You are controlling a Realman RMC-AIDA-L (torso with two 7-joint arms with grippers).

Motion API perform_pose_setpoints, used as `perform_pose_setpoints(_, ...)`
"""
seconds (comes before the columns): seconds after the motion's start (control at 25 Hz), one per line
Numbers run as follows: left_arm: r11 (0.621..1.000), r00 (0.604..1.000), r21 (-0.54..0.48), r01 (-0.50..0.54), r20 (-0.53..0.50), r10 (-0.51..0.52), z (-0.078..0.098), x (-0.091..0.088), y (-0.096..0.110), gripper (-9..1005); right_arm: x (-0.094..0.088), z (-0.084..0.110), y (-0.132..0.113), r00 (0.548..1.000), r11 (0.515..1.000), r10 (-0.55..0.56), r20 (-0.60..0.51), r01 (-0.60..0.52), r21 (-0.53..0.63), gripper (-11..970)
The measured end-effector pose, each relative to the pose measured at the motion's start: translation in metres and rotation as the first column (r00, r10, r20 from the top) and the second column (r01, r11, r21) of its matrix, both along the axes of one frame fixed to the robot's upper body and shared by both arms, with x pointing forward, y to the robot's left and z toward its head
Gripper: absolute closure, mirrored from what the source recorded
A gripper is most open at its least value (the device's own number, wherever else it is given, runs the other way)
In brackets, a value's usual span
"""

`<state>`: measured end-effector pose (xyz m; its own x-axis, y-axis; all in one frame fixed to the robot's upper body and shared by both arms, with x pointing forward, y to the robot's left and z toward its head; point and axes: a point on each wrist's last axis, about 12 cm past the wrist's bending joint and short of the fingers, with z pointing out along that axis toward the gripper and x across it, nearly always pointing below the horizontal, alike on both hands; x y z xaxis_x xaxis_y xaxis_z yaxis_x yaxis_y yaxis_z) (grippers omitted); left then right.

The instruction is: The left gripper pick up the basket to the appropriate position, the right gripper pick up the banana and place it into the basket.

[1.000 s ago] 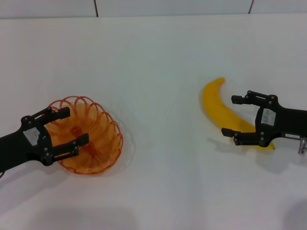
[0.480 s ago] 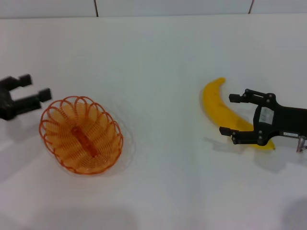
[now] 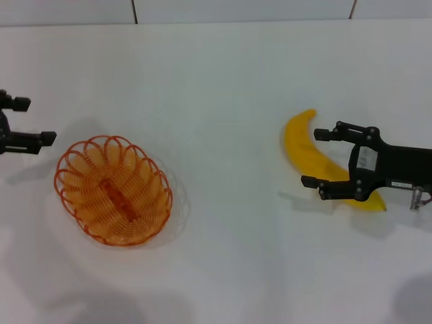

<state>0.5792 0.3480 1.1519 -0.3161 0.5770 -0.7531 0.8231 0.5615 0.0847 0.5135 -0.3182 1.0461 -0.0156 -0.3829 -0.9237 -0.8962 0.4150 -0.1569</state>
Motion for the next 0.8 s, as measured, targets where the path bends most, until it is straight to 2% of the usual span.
perform_pose_setpoints(0.04, 0.999, 0.999, 0.035, 0.032, 0.024, -0.032, 0.005, 0.005, -0.005, 134, 0.001, 0.0, 0.002, 1.0, 1.0, 0.008, 0.0, -0.008, 0.001, 74)
perform_pose_setpoints(0.16, 0.996, 0.997, 0.058, 0.069, 0.026, -0.07, 0.007, 0.011, -0.012, 134, 0.003, 0.001, 0.006, 1.0, 1.0, 0.024, -0.001, -0.024, 0.006, 74)
perform_pose_setpoints(0.28, 0.986, 0.99, 0.101, 0.136, 0.015, -0.138, 0.007, 0.018, -0.027, 134, 0.004, 0.001, 0.007, 1.0, 1.0, 0.026, -0.001, -0.026, 0.008, 74)
perform_pose_setpoints(0.52, 0.953, 0.971, 0.188, 0.24, -0.063, -0.232, -0.013, 0.037, -0.068, 134, 0.004, 0.001, 0.007, 1.0, 1.0, 0.025, 0.001, -0.025, 0.008, 75)
perform_pose_setpoints(0.68, 0.935, 0.967, 0.248, 0.254, -0.102, -0.235, -0.022, 0.042, -0.082, 133, 0.006, 0.003, 0.009, 1.0, 0.999, 0.031, 0.004, -0.031, 0.008, 75)
perform_pose_setpoints(0.8, 0.931, 0.968, 0.268, 0.247, -0.099, -0.229, -0.023, 0.046, -0.086, 133, 0.006, 0.002, 0.009, 0.999, 0.999, 0.033, 0.002, -0.033, 0.011, 75)
